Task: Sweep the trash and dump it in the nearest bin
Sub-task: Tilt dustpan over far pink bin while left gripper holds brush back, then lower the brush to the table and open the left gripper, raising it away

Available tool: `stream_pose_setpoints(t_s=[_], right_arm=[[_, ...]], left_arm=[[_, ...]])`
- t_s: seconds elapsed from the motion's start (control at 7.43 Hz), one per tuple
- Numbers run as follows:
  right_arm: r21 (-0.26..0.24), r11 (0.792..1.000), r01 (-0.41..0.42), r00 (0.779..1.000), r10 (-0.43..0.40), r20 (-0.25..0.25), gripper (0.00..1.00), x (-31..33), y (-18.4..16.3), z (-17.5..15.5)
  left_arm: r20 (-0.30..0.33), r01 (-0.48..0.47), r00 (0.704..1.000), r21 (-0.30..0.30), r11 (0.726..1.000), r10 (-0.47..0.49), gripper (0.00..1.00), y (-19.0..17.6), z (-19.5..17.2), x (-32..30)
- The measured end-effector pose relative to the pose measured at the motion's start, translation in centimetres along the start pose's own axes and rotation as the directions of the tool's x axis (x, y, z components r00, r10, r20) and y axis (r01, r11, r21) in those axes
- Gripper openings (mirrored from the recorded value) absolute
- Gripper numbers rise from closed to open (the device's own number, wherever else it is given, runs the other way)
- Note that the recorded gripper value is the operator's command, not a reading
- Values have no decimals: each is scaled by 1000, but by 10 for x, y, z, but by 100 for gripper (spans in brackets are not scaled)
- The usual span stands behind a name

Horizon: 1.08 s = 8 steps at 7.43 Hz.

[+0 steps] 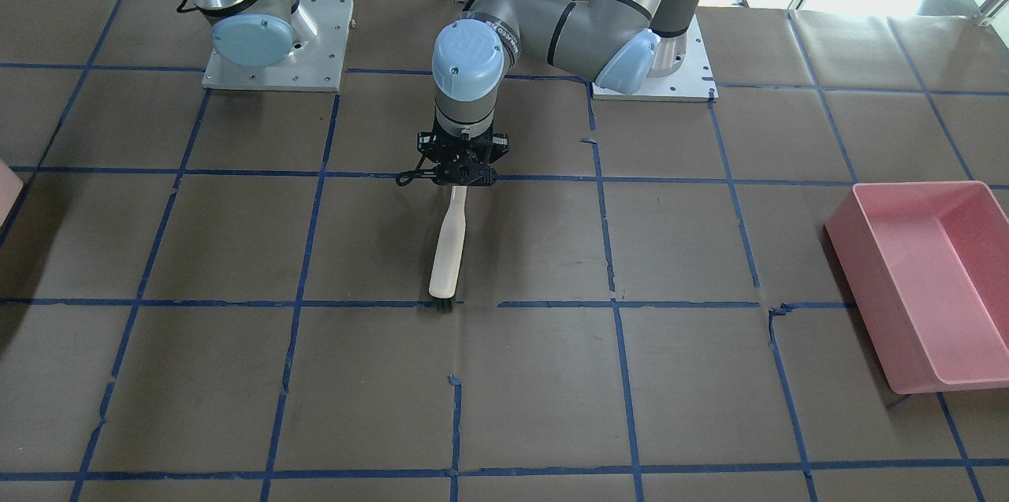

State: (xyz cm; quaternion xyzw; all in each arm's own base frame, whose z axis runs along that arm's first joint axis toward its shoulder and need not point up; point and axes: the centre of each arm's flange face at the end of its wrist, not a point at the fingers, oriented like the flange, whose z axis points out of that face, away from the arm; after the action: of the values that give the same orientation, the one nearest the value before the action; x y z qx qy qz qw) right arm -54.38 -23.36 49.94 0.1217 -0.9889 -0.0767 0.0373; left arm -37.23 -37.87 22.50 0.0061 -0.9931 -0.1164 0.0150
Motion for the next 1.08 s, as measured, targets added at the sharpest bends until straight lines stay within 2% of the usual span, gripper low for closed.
stream_pose_setpoints(t_s=[0.4,0.54,0.81,1.08], right_arm=[[-54,998,8,1000,-9,-21,10,2,0,-10],[-76,997,16,999,-19,-33,10,2,-3,-15],[-104,994,35,997,-42,-68,10,4,-13,-31],[-119,991,53,995,-63,-76,10,14,-19,-26]], left_arm=[[1,-15,1000,8,1000,15,96,-2,-3,0],[0,-19,1000,13,1000,19,100,-3,-5,0],[-9,-45,999,32,998,45,100,-8,-15,-1],[-48,-58,997,91,994,62,100,-41,-61,-22]])
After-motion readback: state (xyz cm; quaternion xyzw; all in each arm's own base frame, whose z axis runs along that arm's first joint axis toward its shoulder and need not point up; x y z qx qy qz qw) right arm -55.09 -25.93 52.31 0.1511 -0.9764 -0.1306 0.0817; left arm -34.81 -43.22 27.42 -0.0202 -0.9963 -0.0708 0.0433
